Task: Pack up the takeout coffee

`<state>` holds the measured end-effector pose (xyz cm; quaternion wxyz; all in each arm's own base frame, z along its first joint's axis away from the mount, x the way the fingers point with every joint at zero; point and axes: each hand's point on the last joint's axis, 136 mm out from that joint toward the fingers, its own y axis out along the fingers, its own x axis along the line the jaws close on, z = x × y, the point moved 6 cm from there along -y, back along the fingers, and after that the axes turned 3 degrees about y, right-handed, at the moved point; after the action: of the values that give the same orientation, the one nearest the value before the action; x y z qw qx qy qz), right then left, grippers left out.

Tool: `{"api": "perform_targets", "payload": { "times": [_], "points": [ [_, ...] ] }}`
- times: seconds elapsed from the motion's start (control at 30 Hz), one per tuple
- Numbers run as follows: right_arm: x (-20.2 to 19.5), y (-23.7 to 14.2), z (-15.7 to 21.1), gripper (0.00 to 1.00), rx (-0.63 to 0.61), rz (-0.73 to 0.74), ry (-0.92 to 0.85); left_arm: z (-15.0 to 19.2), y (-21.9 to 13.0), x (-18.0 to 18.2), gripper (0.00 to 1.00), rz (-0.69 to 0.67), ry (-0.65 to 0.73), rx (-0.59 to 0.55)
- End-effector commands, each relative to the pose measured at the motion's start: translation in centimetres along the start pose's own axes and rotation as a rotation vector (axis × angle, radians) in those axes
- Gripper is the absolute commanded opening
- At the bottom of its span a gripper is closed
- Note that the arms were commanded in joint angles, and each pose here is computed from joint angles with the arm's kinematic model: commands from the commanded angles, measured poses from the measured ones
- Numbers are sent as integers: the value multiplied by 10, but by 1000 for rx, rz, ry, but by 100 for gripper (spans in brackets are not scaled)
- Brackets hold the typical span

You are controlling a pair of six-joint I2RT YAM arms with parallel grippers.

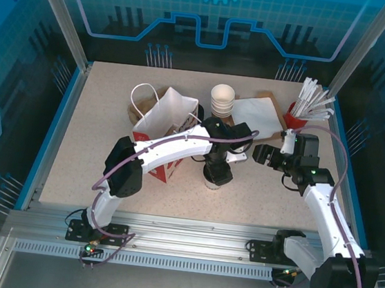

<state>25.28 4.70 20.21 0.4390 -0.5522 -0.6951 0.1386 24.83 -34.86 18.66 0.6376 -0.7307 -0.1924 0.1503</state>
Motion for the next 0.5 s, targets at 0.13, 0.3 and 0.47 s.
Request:
{"api": "perform_targets", "payload": {
  "times": [0.13,0.3,0.47],
  "points": [
    [-2,4,4,88,26,-20,-1,1,-1,2,78,-19,4,30],
    [-2,5,5,88,31,-25,-1,2,1,3,78,-23,2,43],
    [-2,5,5,88,33,-28,-2,3,4,2,78,-25,3,53]
  ]
}}
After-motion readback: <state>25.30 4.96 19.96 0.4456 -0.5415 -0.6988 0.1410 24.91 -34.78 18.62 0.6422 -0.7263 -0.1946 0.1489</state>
